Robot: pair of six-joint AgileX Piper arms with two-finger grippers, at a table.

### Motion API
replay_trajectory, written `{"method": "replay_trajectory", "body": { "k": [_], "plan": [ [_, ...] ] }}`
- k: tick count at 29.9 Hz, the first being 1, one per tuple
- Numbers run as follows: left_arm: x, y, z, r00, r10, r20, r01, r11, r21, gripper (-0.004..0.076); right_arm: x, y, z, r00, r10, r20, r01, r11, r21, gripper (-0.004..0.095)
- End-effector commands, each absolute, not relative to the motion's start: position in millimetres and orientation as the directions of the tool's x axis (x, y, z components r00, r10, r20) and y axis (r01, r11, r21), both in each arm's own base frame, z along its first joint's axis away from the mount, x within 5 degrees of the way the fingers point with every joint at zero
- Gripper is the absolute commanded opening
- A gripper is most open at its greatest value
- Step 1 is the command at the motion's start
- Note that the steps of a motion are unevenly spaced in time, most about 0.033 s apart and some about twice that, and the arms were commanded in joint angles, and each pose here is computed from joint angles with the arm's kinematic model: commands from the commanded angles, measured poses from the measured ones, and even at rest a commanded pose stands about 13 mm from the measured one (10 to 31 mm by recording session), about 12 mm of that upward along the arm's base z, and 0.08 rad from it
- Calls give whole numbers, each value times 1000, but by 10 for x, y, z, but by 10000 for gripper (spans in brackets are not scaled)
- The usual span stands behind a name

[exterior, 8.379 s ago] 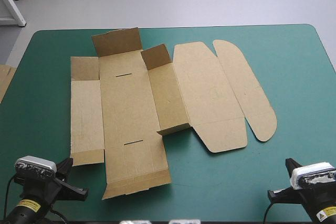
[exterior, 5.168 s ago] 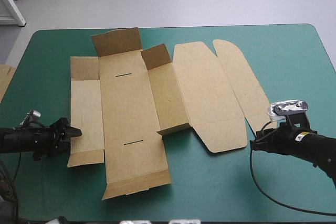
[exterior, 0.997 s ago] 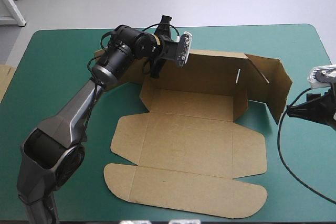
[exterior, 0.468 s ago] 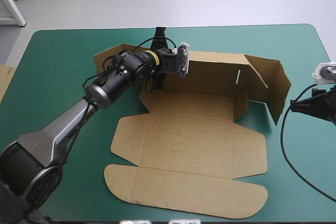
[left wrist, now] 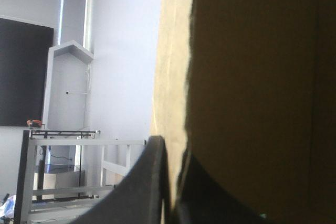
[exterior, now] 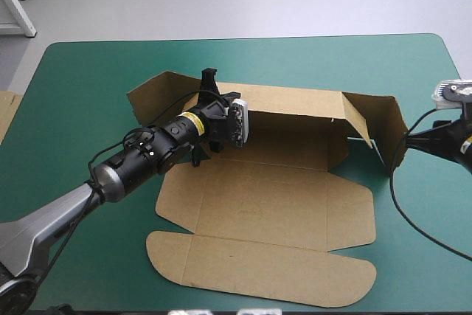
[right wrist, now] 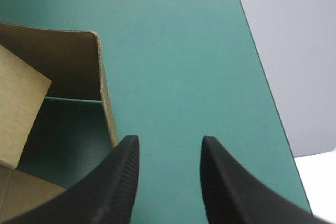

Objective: Fold the box

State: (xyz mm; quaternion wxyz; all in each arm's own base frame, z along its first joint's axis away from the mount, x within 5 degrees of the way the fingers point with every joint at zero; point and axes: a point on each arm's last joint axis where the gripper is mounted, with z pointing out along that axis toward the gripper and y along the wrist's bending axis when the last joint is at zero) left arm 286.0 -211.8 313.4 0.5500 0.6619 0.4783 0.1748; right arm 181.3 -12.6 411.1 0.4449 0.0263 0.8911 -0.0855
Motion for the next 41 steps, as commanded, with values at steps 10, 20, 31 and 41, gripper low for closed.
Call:
{"method": "replay_trajectory", "body": {
  "k": [10,20,31,41],
  "plan": [
    [2738,-2071,3050,465,792,-395,460,166,873,-10,2282,-244,4217,-562,37,-827,154,986,-61,319],
    [2662,-2123,2973,411,802,-433,556,156,817,-10,2671,-663,4157,-609,209,-765,108,978,181,266],
    [2630,-2083,2871,360,840,-406,632,100,768,-10,3146,-784,3812,-643,232,-730,86,969,232,254],
    [2607,-2059,2818,334,859,-388,672,72,737,-10,3656,-830,3659,-671,254,-697,-8,937,349,254]
  ]
}}
